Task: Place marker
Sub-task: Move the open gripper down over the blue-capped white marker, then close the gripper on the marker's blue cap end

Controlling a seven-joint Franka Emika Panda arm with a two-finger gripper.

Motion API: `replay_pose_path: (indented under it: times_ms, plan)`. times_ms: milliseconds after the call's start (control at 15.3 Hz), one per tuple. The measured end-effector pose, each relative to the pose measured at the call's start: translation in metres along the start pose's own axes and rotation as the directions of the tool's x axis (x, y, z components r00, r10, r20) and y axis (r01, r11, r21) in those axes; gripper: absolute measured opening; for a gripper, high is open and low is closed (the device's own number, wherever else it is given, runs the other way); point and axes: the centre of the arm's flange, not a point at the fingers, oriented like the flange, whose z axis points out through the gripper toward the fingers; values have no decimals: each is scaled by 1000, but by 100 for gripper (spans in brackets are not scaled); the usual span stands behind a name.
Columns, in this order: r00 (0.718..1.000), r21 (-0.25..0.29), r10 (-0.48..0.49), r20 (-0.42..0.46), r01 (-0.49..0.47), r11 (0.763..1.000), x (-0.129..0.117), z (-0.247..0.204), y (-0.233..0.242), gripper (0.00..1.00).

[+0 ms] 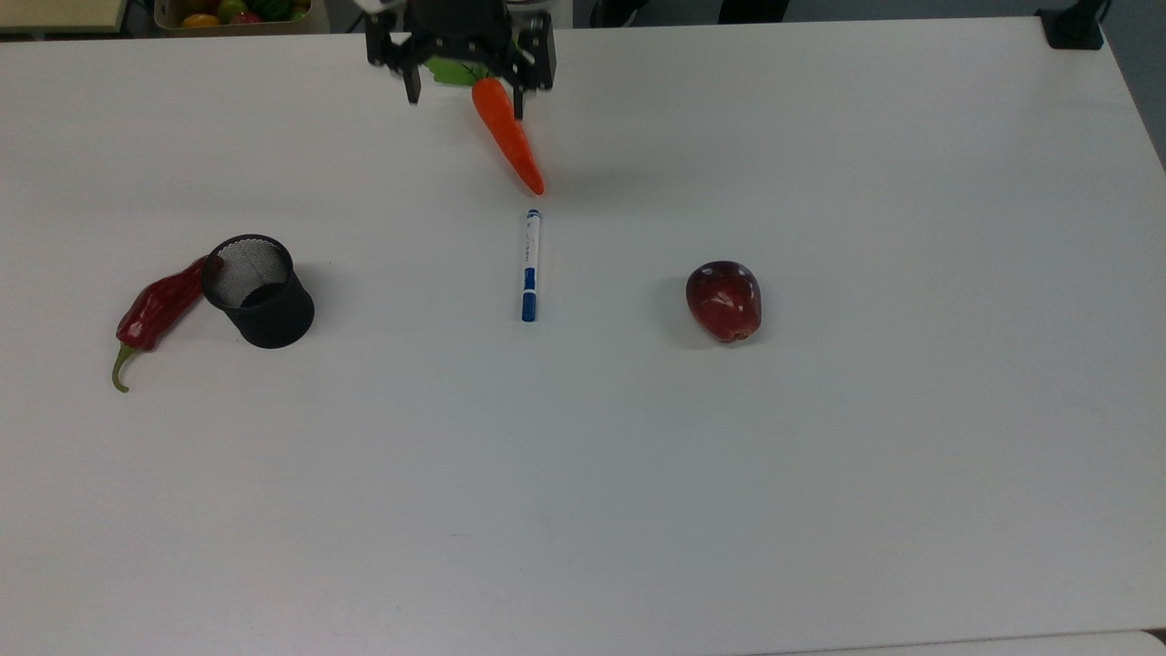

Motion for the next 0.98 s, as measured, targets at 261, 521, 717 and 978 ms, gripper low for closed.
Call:
replay_pose_path:
  times_ms: [261,521,717,978]
  plan:
    - [1000,-3,4,23,-4,1000,24,58,-6,100]
    - [998,-7,-6,66,6,1000,42,127,-16,100]
    - [998,-4,-10,58,10,1000,46,160,-22,100]
    - [999,0,-13,49,13,1000,47,189,-27,100]
